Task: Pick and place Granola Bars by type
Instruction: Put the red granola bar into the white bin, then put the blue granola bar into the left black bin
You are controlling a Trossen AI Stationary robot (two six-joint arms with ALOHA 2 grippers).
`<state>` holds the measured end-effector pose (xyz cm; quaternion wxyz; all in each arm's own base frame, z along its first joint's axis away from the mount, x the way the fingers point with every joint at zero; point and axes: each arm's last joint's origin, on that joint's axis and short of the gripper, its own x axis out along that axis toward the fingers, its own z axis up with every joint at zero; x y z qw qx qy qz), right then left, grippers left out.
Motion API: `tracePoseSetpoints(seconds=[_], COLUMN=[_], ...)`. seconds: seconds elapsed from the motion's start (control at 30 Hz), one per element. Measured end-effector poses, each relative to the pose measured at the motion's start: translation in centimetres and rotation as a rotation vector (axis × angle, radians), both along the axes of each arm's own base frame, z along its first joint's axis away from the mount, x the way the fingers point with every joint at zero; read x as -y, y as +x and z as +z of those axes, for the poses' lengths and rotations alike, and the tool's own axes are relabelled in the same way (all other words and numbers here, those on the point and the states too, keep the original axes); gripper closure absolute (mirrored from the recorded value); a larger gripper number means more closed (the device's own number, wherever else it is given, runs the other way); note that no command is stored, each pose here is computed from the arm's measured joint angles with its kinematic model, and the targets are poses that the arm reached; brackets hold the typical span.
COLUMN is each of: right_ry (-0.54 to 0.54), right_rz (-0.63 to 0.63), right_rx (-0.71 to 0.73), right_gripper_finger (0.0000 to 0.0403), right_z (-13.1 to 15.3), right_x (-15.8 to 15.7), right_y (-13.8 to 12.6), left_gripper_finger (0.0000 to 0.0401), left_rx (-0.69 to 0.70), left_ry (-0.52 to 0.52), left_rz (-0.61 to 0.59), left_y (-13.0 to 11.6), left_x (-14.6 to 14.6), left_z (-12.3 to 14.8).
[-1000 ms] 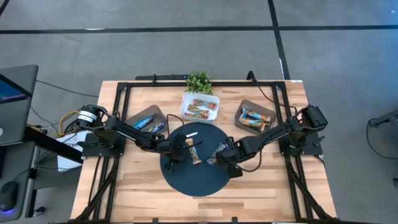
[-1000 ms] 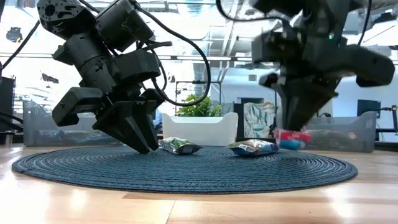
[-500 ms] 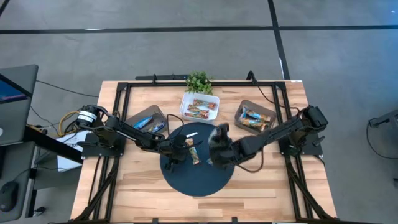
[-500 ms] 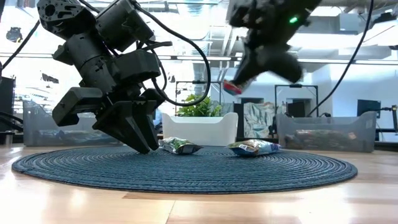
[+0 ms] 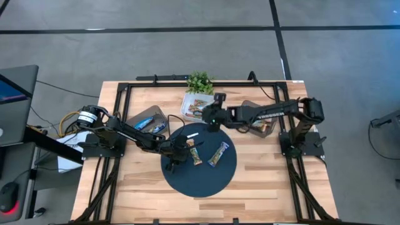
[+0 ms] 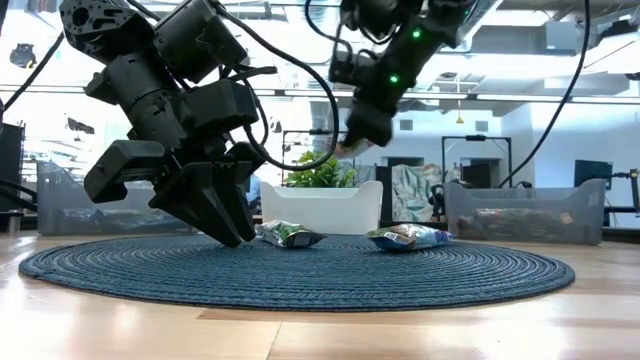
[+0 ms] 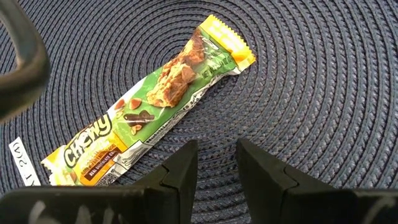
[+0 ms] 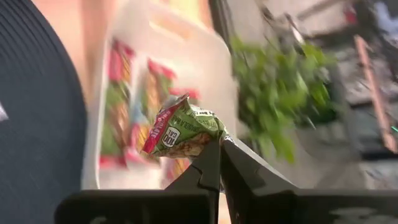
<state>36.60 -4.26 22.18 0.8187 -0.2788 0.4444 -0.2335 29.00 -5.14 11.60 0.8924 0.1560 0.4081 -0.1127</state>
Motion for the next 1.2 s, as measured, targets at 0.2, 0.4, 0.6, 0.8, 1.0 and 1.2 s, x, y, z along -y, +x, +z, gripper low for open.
tracePoseSetpoints(seconds=[0.2,0.4,0.6,0.8,1.0,1.2], right_ry=[0.108,0.191,0.230,0.236,0.255,0.260], right_rz=[0.104,0.028,-0.012,0.005,0.017,0.008], right_rx=[0.157,0.215,0.223,0.224,0.227,0.222], right_gripper_finger=[0.0403,0.0403,0.0403,0.0398,0.0323,0.0225], right_z=[0.9,0.6,0.4,0.4,0.4,0.5], right_x=[2.3,4.4,5.0,5.0,5.2,5.2], right_y=[0.9,0.7,0.4,0.5,0.4,0.3], left_gripper_finger=[0.0294,0.0294,0.0294,0.0294,0.0294,0.0294], left_rx=[0.002,0.052,0.057,0.047,0.047,0.051], left_ry=[0.000,-0.009,-0.010,0.000,0.001,0.032], left_rz=[0.000,-0.001,-0.001,-0.010,-0.011,-0.047], left_y=[0.0,0.4,0.4,0.3,0.3,0.3], left_x=[0.0,0.1,0.1,0.1,0.1,0.1], left_z=[0.0,0.3,0.3,0.3,0.3,0.3])
